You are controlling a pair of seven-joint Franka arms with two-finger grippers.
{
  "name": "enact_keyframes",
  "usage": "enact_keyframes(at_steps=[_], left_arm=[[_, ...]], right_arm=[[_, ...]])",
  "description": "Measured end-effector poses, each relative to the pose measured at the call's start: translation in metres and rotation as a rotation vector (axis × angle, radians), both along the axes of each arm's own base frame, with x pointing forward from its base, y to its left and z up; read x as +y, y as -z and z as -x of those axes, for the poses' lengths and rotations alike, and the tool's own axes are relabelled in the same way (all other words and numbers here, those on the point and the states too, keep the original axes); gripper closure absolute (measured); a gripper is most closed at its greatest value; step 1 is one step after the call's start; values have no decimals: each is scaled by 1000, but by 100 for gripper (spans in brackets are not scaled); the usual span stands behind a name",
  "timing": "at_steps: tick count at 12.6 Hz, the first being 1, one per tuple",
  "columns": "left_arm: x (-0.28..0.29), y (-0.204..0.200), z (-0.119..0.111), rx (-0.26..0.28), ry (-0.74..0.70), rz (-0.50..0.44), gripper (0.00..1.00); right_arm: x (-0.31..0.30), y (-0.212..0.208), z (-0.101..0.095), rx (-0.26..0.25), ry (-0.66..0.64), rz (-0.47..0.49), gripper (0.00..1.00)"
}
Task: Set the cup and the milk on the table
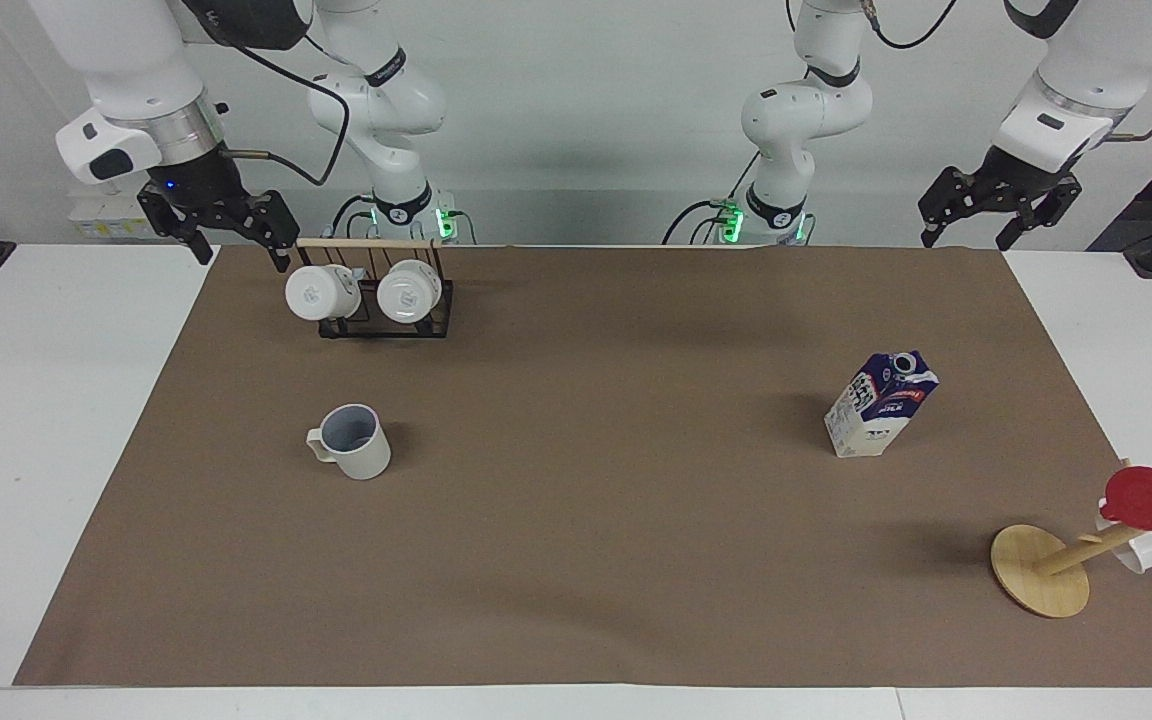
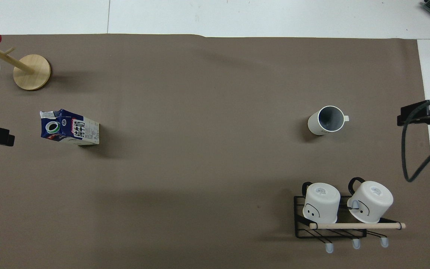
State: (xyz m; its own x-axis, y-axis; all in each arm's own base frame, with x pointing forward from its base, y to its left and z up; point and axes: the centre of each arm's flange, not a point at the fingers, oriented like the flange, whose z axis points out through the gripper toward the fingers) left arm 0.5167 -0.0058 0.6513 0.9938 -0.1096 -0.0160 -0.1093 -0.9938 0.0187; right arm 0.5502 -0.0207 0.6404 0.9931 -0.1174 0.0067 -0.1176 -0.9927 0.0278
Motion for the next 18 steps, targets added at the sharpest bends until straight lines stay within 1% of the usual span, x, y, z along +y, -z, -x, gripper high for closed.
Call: enact_keyframes(at_steps=[7, 18], left_arm=[[0, -1, 0, -1, 10, 17, 0], [-1, -1, 0, -1, 13, 18, 0]], right_arm=[[-3, 0, 0, 0, 5, 0, 0], [-2, 0, 0, 0, 3, 0, 0]])
